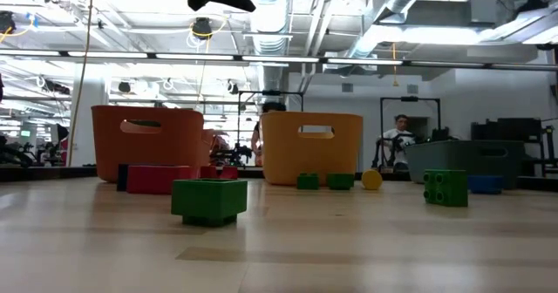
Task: Sort blocks
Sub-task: Put the green game piece into the blue bin
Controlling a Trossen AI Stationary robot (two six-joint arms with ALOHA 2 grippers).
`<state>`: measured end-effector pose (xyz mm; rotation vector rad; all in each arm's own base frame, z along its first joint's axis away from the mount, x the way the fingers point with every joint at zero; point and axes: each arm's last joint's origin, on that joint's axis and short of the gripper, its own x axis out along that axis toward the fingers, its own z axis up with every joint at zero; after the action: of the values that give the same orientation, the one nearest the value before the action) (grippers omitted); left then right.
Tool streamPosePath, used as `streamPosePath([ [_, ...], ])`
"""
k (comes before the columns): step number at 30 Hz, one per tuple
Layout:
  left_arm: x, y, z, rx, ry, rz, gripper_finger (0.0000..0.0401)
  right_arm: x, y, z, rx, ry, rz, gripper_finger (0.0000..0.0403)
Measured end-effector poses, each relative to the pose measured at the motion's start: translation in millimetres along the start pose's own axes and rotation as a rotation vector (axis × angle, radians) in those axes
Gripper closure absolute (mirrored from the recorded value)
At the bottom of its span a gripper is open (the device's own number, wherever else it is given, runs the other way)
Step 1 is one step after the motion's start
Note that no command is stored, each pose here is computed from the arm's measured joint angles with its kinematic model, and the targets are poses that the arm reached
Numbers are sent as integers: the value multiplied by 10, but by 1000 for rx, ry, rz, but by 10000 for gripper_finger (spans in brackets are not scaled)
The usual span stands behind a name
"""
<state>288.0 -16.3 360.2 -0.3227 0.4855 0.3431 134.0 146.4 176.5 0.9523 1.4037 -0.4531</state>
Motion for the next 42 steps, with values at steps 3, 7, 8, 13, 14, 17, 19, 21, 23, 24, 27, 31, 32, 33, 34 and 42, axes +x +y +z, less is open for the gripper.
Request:
streamPosePath([
  [3,3,10,5,14,-1,3,166,-115,38,-18,-10,12,45,160],
  [7,-8,27,18,24,-7,6,166,-469,62,-36,-8,16,59,156],
  [8,-13,28,26,25,-13,4,166,-587,59,-30,-4,10,48,158],
  [13,-51,38,48,33,-31,6,166,-1140,30,114,-18,-125,-14,170],
  [14,-51,39,48,33,-31,7,166,-1223,34,171,-25,-162,-17,172],
  [17,-46,41,40,20,-24,9,166,-1365,58,388,-53,-252,-22,176],
  [19,-46,44,34,-6,-19,12,166,-1396,99,565,-92,-293,-13,177],
  [21,-46,48,26,-30,-11,16,166,-1386,151,745,-149,-329,-7,177],
  [23,-48,41,13,-46,-1,16,166,-1370,210,917,-213,-370,9,177],
  [24,-58,33,3,-53,5,14,166,-1363,236,1001,-240,-386,18,177],
  [27,-99,-1,-38,-68,32,3,166,-1340,298,1215,-314,-398,62,177],
  [31,-141,-63,-116,-65,80,-5,166,-1295,352,1393,-379,-392,101,177],
  [32,-150,-78,-130,-65,86,-9,166,-1283,366,1419,-391,-386,102,177],
  [33,-158,-93,-145,-64,94,-12,166,-1271,387,1441,-405,-378,99,177],
  [34,-166,-106,-160,-62,102,-13,166,-1270,417,1465,-421,-376,96,177],
  [42,-198,-162,-215,-42,129,-25,166,-1296,760,1662,-611,-391,65,177],
])
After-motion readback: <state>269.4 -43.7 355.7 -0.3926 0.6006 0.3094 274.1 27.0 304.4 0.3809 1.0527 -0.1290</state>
